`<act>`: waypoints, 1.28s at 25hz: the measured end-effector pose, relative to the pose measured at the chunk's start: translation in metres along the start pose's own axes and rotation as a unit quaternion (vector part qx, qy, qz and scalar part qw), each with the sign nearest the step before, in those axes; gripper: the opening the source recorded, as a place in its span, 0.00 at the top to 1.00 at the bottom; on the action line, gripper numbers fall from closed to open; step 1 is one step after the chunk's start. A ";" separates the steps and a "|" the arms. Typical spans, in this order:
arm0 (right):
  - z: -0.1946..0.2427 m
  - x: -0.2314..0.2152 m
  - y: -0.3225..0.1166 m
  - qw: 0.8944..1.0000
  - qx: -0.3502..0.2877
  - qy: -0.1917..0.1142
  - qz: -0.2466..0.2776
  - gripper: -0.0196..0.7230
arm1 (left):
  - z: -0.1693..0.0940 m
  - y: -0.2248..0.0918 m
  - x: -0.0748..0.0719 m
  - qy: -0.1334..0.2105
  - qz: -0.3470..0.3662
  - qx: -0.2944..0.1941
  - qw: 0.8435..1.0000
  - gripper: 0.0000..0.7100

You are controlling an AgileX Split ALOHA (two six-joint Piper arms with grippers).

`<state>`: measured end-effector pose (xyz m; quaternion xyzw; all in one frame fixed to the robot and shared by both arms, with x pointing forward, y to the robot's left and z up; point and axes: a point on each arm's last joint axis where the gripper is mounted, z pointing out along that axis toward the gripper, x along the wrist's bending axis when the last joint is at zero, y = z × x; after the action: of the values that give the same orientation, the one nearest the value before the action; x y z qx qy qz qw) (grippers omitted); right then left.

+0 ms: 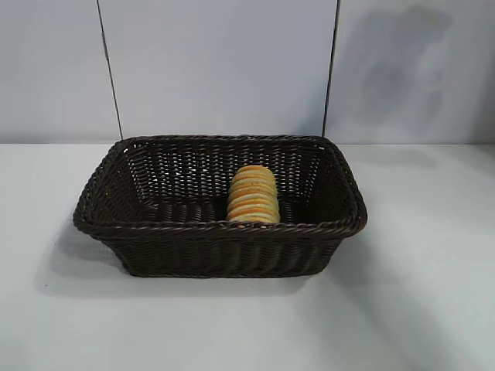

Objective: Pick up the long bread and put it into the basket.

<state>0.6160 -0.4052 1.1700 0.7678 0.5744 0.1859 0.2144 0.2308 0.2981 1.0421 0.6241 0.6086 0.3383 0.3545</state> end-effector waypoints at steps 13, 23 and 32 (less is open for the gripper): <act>-0.166 0.006 -0.077 0.991 -0.136 0.003 -0.005 0.06 | 0.000 0.000 0.000 0.000 0.000 0.000 1.000 0.02; -0.241 -0.004 -0.203 0.974 -0.217 -0.057 0.010 0.06 | 0.000 0.000 0.000 0.000 0.000 0.000 1.000 0.02; -0.255 -0.013 -0.310 0.952 -0.303 -0.032 0.002 0.06 | 0.000 0.000 0.000 -0.001 0.000 0.000 1.000 0.02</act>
<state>0.2282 -0.3111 1.2149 0.6735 0.4821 0.3275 0.4546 0.2308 0.2980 1.0421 0.6241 0.6086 0.3379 0.3549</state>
